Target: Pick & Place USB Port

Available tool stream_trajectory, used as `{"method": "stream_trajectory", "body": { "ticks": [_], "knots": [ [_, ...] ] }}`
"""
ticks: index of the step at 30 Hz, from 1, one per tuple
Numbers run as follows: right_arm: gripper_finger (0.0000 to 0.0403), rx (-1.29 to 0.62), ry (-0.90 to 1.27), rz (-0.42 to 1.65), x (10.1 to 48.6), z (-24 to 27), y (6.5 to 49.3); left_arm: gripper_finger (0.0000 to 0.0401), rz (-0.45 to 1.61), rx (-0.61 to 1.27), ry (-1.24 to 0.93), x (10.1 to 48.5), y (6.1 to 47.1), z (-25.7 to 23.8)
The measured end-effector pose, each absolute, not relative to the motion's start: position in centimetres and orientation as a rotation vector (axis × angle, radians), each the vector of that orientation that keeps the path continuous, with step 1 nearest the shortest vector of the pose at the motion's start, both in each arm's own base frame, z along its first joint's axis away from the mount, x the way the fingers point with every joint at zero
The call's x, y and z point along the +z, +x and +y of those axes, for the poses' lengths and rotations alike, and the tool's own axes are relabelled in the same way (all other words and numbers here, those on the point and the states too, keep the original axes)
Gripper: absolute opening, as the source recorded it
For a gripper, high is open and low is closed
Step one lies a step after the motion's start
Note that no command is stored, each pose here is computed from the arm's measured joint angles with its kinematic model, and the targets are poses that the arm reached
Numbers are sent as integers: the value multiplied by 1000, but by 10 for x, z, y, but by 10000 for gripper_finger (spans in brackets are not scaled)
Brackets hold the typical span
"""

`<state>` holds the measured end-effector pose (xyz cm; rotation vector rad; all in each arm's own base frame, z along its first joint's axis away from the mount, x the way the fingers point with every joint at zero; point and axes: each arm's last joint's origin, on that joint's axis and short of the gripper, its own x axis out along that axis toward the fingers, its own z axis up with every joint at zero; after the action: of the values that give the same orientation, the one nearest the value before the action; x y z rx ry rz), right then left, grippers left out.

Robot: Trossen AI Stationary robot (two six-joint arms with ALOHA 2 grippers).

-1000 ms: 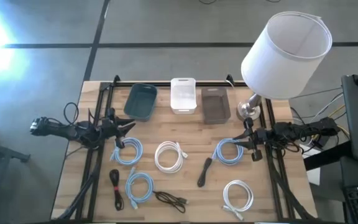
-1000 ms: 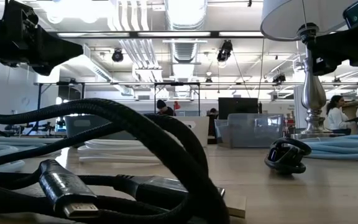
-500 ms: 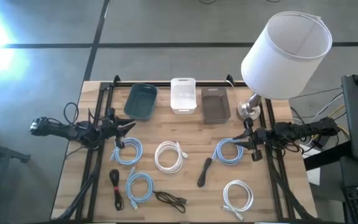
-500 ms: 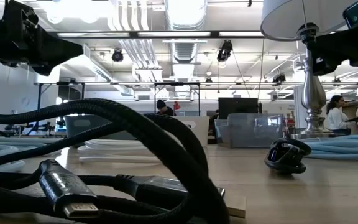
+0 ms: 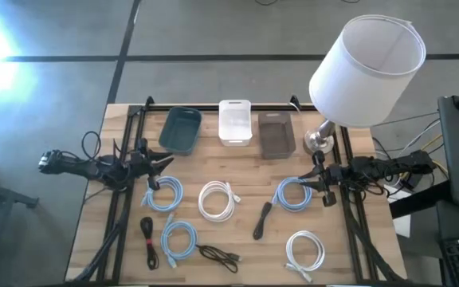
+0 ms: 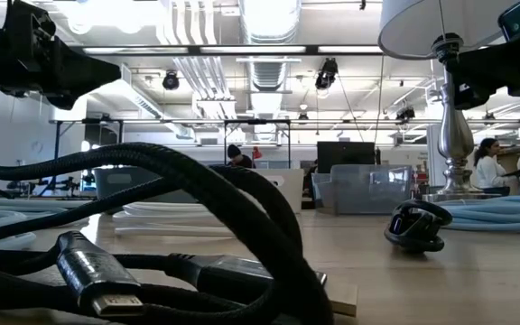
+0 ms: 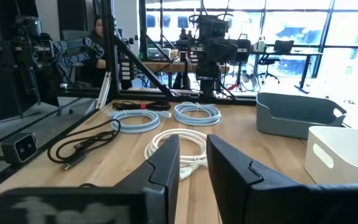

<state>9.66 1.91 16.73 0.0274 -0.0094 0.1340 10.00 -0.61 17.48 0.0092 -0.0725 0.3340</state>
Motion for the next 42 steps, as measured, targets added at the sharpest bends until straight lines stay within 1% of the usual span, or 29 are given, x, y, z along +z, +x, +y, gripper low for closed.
{"method": "stream_trajectory", "body": {
  "ticks": [8, 20, 34, 42],
  "knots": [
    [86, 134, 28, -10, 167, 19, 97, 87, -72, 334, 9, 175, 100, -6],
    [68, 134, 28, -10, 167, 19, 97, 87, -72, 334, 9, 175, 100, -6],
    [86, 134, 27, -10, 167, 19, 97, 87, -72, 334, 9, 175, 100, -6],
    [77, 134, 27, -10, 167, 19, 97, 87, -72, 334, 9, 175, 100, -6]
  ]
}}
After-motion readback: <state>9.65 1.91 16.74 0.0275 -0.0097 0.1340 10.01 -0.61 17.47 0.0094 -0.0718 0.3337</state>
